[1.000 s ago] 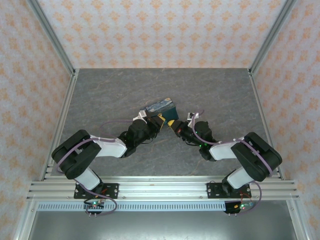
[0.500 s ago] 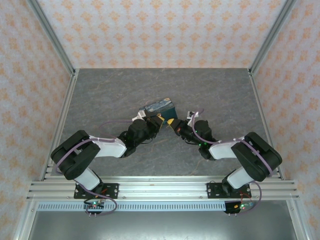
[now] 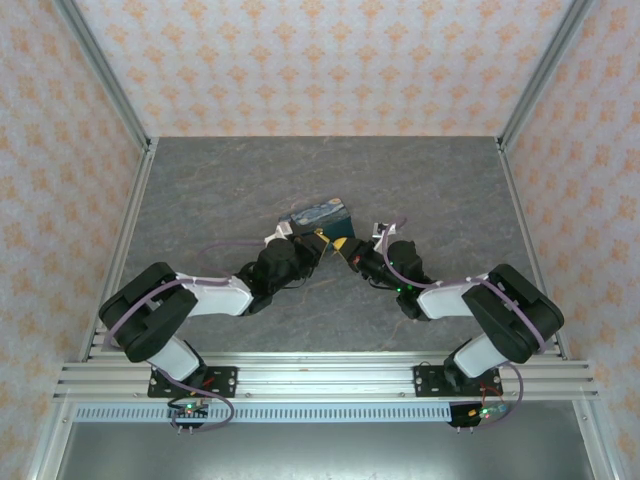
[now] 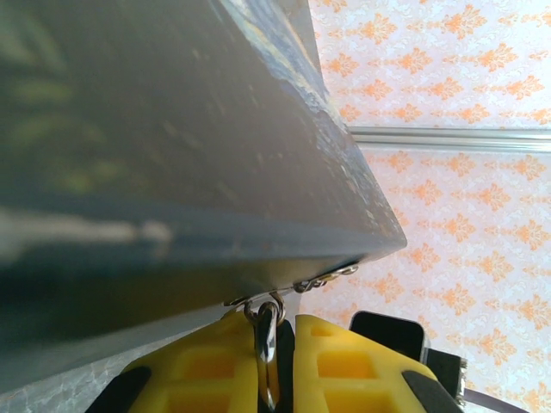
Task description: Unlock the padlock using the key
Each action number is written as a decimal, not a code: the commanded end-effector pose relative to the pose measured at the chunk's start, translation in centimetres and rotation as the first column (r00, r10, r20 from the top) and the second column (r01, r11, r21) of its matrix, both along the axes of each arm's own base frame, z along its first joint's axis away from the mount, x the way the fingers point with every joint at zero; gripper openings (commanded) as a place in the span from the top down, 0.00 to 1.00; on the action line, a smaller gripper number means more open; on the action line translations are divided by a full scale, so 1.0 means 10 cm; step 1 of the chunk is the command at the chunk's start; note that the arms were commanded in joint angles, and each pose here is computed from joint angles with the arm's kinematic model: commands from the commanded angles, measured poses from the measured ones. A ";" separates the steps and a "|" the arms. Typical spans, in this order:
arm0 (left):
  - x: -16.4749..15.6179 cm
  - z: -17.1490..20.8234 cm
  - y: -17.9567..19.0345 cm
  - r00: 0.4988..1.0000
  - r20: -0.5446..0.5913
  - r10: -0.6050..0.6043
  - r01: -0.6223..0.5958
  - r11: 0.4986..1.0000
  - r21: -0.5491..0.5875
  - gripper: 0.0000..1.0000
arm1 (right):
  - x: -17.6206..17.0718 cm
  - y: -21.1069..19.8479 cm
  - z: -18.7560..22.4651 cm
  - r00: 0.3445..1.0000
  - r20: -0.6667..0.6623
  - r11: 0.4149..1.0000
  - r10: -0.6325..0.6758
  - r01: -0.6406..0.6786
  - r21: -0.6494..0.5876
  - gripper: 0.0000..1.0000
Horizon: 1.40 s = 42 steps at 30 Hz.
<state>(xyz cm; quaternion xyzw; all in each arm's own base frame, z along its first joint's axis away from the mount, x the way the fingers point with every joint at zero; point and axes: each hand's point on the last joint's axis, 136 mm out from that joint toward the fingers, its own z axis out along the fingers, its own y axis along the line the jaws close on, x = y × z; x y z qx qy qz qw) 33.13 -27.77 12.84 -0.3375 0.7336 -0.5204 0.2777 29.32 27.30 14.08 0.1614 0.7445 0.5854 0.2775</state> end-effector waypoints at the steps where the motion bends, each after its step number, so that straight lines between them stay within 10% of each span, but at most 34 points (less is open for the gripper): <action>1: 0.08 0.37 -0.03 0.996 0.087 0.020 -0.017 0.999 -0.040 1.00 | -0.06 -0.03 0.02 1.000 0.013 1.000 -0.002 0.002 0.012 1.00; 42: 0.07 0.40 -0.10 0.998 0.057 0.019 -0.010 0.989 -0.147 1.00 | 0.04 0.09 -0.01 1.000 0.021 1.000 -0.006 0.006 -0.013 1.00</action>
